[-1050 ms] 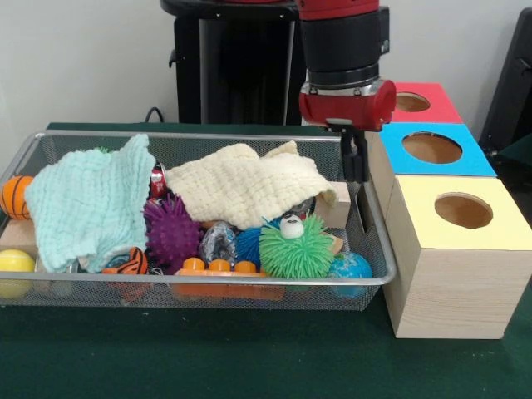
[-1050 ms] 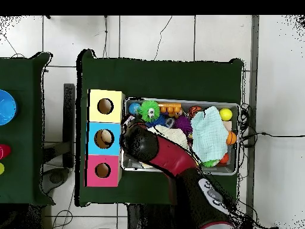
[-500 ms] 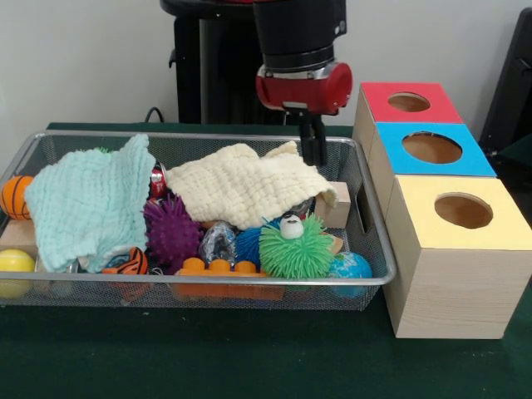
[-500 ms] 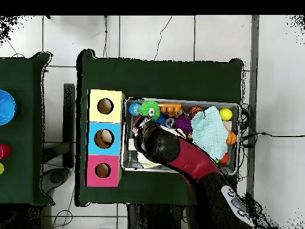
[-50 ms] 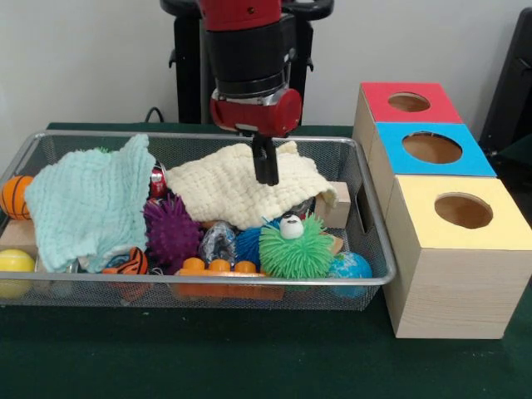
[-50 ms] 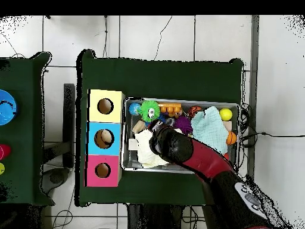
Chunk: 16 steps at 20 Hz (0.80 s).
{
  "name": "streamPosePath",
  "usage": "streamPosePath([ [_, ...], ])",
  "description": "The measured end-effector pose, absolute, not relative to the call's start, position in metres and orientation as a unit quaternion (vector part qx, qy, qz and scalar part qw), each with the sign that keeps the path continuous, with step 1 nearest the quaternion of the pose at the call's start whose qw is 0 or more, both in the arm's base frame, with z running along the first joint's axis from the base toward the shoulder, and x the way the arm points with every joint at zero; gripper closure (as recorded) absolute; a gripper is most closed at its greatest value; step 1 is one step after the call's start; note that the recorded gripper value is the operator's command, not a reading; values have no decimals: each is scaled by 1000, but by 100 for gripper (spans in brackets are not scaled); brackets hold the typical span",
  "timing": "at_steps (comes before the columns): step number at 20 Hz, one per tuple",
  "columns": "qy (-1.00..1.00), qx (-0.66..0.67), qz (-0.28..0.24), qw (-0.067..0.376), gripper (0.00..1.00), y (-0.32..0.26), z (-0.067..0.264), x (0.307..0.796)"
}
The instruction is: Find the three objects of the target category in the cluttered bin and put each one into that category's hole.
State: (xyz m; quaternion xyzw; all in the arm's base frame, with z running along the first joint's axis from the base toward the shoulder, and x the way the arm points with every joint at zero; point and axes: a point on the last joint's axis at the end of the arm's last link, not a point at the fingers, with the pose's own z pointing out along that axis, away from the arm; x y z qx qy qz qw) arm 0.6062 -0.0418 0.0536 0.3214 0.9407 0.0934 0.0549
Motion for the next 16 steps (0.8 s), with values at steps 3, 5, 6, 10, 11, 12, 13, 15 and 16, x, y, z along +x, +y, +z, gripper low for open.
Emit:
streamPosePath([
  [3,945,311,87,57,100,-57,41,604],
  [5,947,304,83,57,100,-65,33,602],
  [6,948,302,82,57,100,-67,31,602],
  [10,954,286,77,56,100,-71,19,599],
  [11,955,280,76,56,100,-71,15,598],
  [12,956,277,75,56,100,-71,13,597],
  [13,957,275,75,56,100,-71,11,597],
  [15,960,267,73,54,100,-71,4,595],
  [16,960,264,73,53,100,-70,1,594],
])
